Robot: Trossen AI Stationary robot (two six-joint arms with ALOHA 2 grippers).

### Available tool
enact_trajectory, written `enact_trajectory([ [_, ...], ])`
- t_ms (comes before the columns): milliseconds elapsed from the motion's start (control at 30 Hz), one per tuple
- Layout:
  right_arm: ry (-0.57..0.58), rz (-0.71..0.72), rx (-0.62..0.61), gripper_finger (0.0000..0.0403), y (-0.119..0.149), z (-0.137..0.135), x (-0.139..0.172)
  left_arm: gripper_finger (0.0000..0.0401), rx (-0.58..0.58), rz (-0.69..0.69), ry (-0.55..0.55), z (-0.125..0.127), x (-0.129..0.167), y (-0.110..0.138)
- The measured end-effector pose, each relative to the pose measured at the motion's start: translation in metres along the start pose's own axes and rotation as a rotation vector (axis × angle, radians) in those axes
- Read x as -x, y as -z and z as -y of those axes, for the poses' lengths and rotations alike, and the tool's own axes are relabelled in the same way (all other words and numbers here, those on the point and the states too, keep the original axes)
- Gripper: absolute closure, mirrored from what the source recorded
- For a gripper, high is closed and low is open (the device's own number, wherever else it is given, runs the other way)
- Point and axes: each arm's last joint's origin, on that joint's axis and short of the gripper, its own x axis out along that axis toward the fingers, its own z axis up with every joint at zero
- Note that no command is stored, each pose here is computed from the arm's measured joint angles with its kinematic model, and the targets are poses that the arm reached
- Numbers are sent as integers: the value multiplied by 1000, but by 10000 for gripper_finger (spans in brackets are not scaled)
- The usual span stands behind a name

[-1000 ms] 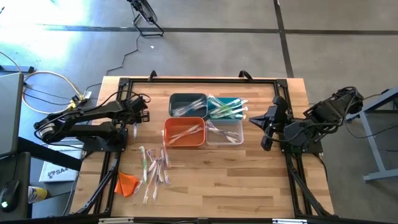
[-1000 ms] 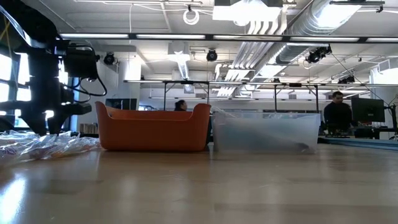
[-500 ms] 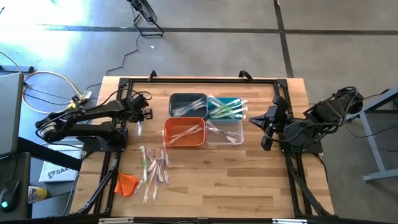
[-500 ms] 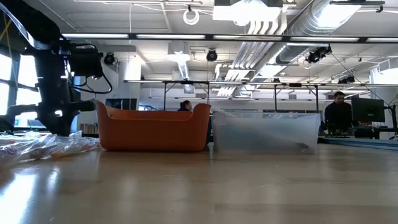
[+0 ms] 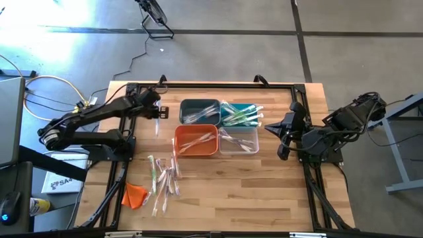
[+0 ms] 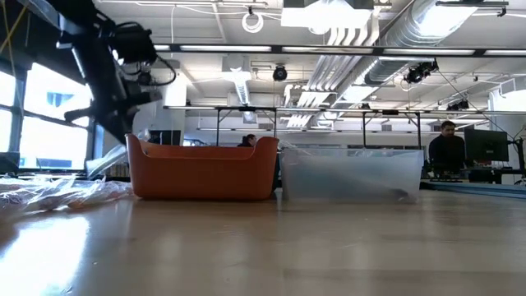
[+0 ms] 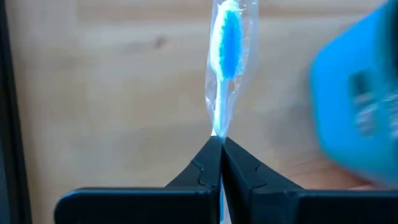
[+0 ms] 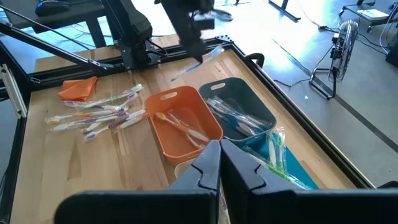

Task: Pick & Place Toothbrushes
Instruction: Put the blue toothbrush into the left blue bin

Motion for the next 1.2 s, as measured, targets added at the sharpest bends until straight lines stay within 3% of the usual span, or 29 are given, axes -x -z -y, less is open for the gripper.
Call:
enact_trajectory([
  [400, 0, 0, -1, 401, 0, 0, 0, 401, -230, 227, 247, 42, 80, -58],
  [667, 0, 0, -1, 401, 0, 0, 0, 401, -414, 360, 391, 56, 126, -79],
  [900, 20, 13, -1, 401, 0, 1, 0, 401, -637, 423, 514, 80, 131, -72],
  [1067, 48, 32, 0, 401, -1, 2, 0, 401, -791, 437, 556, 107, 116, -65],
  [1200, 46, 31, 3, 401, -1, 1, 0, 401, -835, 419, 543, 123, 98, -64],
])
